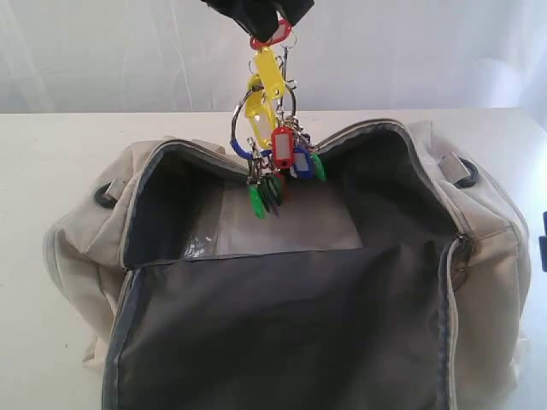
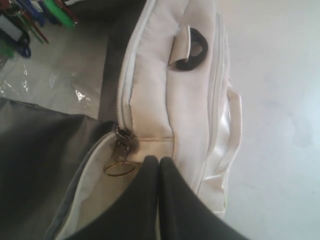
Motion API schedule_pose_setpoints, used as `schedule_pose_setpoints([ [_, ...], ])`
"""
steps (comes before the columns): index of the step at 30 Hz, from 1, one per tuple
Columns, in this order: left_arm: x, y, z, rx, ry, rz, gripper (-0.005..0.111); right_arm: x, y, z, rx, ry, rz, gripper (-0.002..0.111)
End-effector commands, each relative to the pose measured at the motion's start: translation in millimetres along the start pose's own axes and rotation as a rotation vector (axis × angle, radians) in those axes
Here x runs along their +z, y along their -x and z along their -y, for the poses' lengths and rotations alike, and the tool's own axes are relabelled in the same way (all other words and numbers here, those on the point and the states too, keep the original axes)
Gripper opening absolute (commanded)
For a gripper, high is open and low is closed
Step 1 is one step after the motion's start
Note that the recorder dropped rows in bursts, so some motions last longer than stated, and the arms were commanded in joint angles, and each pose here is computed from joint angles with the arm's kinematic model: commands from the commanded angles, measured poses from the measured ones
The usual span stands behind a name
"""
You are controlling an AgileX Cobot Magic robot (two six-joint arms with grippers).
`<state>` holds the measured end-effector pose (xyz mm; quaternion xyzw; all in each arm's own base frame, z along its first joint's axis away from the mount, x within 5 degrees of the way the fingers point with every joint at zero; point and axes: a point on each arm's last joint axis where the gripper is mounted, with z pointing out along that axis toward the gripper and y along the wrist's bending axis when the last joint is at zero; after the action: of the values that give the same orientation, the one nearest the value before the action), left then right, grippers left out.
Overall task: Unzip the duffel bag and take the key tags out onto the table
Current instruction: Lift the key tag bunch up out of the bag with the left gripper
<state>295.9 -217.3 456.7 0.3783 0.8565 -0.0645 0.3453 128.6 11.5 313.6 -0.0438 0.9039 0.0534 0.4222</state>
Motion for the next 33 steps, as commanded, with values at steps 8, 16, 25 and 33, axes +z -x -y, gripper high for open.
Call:
schedule_pose_setpoints([
  [8, -26, -8, 2.2, -0.010, -0.020, -0.027, 0.000, -1, 3, 0, -0.017, -0.006, 0.035, 0.000],
  [16, -37, -9, 1.9, -0.014, -0.014, -0.006, 0.000, -1, 3, 0, -0.017, -0.006, 0.036, 0.000],
  [25, -64, -14, -5.4, -0.011, 0.077, 0.034, 0.000, -1, 3, 0, -0.017, -0.006, 0.036, 0.000],
  [33, -98, -22, -13.6, -0.010, 0.188, 0.083, 0.000, -1, 3, 0, -0.017, -0.006, 0.036, 0.000],
])
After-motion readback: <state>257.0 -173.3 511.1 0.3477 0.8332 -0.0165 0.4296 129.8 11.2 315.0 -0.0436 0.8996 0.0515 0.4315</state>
